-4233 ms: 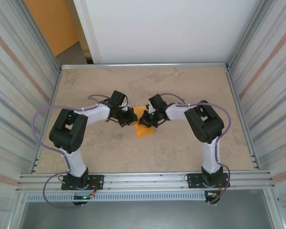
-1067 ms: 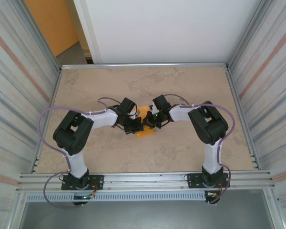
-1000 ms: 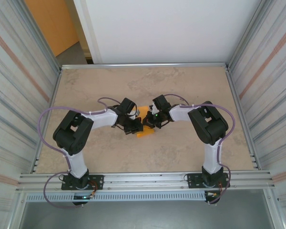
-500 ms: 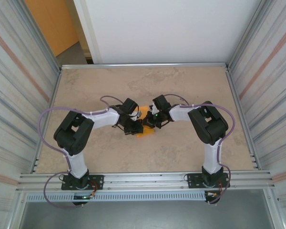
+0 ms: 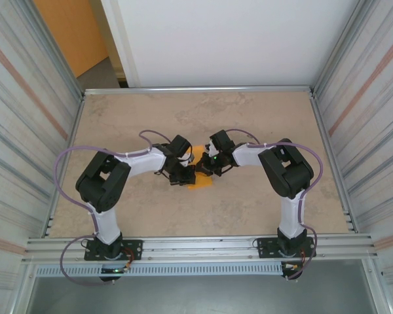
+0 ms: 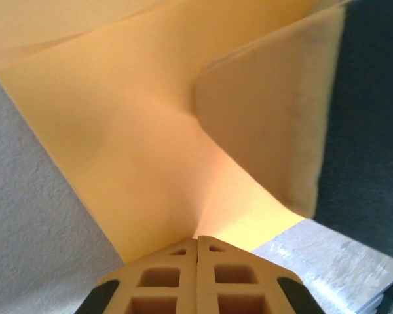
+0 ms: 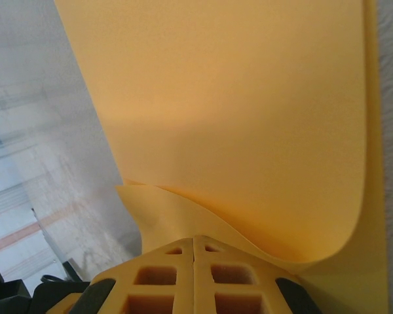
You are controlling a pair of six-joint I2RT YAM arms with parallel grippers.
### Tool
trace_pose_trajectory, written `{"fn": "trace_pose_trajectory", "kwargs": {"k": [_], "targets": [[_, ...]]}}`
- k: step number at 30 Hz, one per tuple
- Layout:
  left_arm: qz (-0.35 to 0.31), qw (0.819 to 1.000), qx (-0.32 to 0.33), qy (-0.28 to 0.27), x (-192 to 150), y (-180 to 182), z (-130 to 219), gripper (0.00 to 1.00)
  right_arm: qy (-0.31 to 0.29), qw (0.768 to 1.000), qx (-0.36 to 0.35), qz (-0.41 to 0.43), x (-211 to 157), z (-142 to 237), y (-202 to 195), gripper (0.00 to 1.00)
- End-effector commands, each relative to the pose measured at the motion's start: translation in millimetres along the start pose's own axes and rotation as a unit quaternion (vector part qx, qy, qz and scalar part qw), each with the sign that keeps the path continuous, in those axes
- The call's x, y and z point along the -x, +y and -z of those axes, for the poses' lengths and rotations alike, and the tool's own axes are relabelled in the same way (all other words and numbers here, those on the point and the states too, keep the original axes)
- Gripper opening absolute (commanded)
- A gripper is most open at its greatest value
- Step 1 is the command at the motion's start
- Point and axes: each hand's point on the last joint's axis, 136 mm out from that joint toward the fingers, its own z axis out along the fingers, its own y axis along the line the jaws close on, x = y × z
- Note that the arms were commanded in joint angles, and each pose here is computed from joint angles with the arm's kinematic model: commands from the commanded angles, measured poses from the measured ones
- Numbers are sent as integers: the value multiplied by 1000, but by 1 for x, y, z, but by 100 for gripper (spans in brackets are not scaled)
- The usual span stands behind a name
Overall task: Fold a paper plane with a square sheet of paper (pick it up from the middle)
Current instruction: Fold the triangle a second time at the center of the table.
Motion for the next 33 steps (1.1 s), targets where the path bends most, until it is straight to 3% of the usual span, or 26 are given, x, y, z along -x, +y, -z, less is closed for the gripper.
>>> {"fn": "trace_pose_trajectory", "kwargs": {"k": [1,12,27,33], "targets": [[-8,1000,24,10,-3,7,-2,3,33,980,-168,-99,-34,-19,-107,0],[-8,999,32,23,-10,14,-7,2,35,979,-173,-100,-34,-18,-110,0],[31,999,-29,26,-47,39,-8,3,46,974,-195,-107,-41,-16,-124,0],[4,997,-68,-27,-27,11,25,2,46,974,-194,-105,-41,-16,-123,0]]}}
